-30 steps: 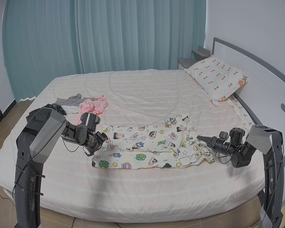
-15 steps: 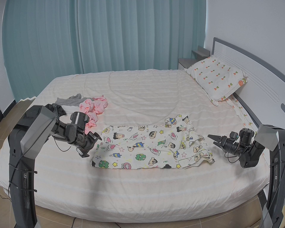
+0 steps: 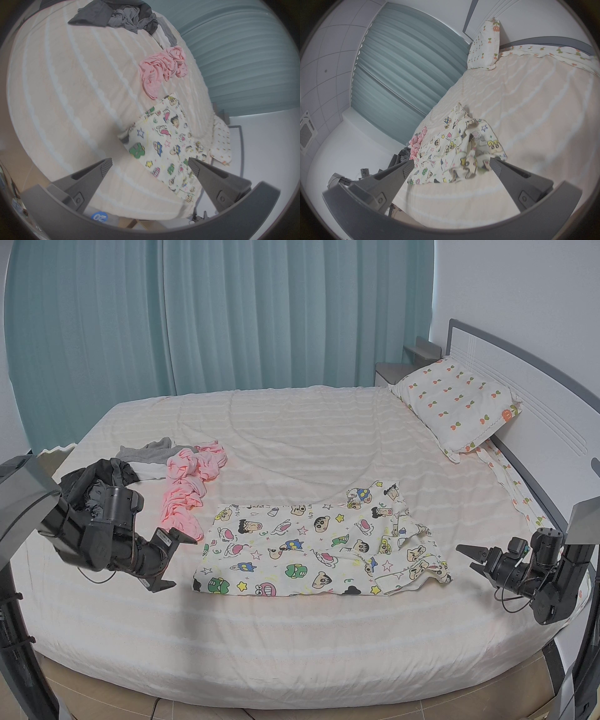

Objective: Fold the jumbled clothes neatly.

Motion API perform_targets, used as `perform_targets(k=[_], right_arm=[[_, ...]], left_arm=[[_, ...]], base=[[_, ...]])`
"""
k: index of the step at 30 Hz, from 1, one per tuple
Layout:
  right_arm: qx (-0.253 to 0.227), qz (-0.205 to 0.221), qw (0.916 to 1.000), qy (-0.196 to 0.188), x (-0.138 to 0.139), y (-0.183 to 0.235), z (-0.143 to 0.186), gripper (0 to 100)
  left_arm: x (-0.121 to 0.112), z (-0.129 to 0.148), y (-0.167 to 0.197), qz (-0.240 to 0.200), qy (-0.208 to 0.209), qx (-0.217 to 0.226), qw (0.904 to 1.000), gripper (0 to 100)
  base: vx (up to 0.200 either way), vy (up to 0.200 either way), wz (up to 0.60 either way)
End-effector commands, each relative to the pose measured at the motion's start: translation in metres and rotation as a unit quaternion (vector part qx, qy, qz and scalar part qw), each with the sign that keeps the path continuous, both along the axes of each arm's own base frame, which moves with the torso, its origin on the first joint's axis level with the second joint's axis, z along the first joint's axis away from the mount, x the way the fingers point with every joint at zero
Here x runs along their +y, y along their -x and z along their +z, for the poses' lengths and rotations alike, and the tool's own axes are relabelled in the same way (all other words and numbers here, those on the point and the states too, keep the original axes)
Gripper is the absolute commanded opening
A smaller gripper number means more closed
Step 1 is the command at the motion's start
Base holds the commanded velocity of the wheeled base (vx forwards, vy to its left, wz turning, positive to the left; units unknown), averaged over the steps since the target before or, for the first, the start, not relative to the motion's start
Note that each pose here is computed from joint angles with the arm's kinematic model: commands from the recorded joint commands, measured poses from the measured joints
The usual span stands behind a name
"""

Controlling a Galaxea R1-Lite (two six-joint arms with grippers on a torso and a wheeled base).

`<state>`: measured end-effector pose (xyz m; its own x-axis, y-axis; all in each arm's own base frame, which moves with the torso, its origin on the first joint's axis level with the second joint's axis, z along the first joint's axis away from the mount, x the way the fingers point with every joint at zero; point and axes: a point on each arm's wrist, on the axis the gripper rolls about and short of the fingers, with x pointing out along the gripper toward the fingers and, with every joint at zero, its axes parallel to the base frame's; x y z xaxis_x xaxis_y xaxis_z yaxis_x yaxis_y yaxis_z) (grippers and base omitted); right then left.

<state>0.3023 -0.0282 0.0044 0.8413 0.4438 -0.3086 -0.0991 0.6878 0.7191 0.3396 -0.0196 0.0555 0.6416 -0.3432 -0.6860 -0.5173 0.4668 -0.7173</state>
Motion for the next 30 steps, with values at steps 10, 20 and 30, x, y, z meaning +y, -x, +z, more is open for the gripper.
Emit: perform_targets(k=[10,20,30], right_arm=[[0.051,-0.004,0.9987,0.007,0.019,0.051,0.003,100],[0.084,0.049,0.9951,0.017,0.049,0.067,-0.002,100],[0.125,0.034,0.989,0.071,0.078,0.079,-0.017,100]], left_arm=[[0.003,0.0,0.067,-0.03,0.089,-0.062,0.9937,100],[0.003,-0.009,0.08,-0.035,0.087,-0.102,0.9903,100],[-0.001,-0.014,0.082,-0.042,0.085,-0.114,0.9889,100]], base=[[0.2,0.0,0.0],[0.1,0.0,0.0],[0.0,0.0,0.0]])
